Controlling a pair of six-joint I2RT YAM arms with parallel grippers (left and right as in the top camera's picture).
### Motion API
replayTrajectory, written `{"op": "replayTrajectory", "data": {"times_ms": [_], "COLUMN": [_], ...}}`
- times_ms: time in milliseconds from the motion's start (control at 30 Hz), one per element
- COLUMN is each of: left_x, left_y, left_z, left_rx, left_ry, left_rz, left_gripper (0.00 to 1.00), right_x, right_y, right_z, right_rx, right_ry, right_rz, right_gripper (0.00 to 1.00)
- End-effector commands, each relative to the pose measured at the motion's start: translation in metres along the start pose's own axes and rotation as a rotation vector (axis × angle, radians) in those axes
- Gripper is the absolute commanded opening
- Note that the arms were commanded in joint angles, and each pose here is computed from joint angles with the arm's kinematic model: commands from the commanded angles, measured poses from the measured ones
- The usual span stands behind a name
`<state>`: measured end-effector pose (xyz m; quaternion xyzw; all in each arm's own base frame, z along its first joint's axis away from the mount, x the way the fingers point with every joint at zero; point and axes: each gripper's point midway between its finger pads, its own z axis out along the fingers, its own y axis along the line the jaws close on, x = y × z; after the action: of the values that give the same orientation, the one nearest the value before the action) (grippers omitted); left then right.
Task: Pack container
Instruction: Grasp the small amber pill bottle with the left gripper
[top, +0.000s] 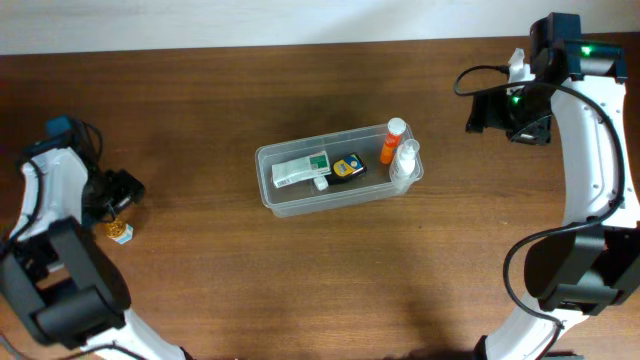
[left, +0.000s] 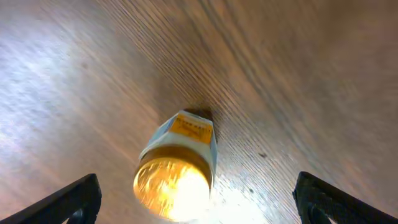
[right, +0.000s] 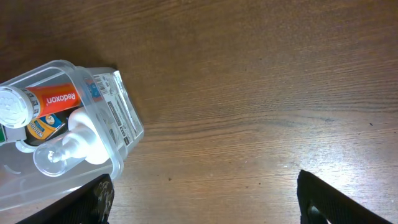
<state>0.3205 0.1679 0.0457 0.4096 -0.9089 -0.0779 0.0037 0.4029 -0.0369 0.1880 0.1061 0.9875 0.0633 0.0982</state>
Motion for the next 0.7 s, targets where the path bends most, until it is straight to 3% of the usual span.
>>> {"op": "replayTrajectory", "data": {"times_ms": [0,333,433,533,667], "left_x": [0.01,0.01,0.011,0.009,0.007], "left_y": [0.0,-0.002,-0.002,-0.003,-0.004], "left_z": [0.025,0.038,0.038,0.038,0.038], "left_rx": [-0.026,-0.036,-0.036,-0.033,-0.028], "left_ry": [0.079,0.096,0.097,0.091,0.081], "left_rz": [-0.003,0.0,0.0,-0.001,-0.003], "left_gripper": [0.99,0.99,0.89,0.65,0.59], "right_x": [0.001,0.001,0.001,0.001,0.001], "right_y": [0.004,0.004,0.004,0.004,0.004], "right_z": [0.002,0.002,0.002,0.002,0.002], "right_rx": [-0.014,-0.014,-0.014,-0.014,-0.014], "right_ry": [0.008,0.008,0.008,0.008,0.008], "right_rz": [0.002,0.001,0.001,0.001,0.001], "right_gripper": [0.86,0.86,0.86,0.86,0.86]}}
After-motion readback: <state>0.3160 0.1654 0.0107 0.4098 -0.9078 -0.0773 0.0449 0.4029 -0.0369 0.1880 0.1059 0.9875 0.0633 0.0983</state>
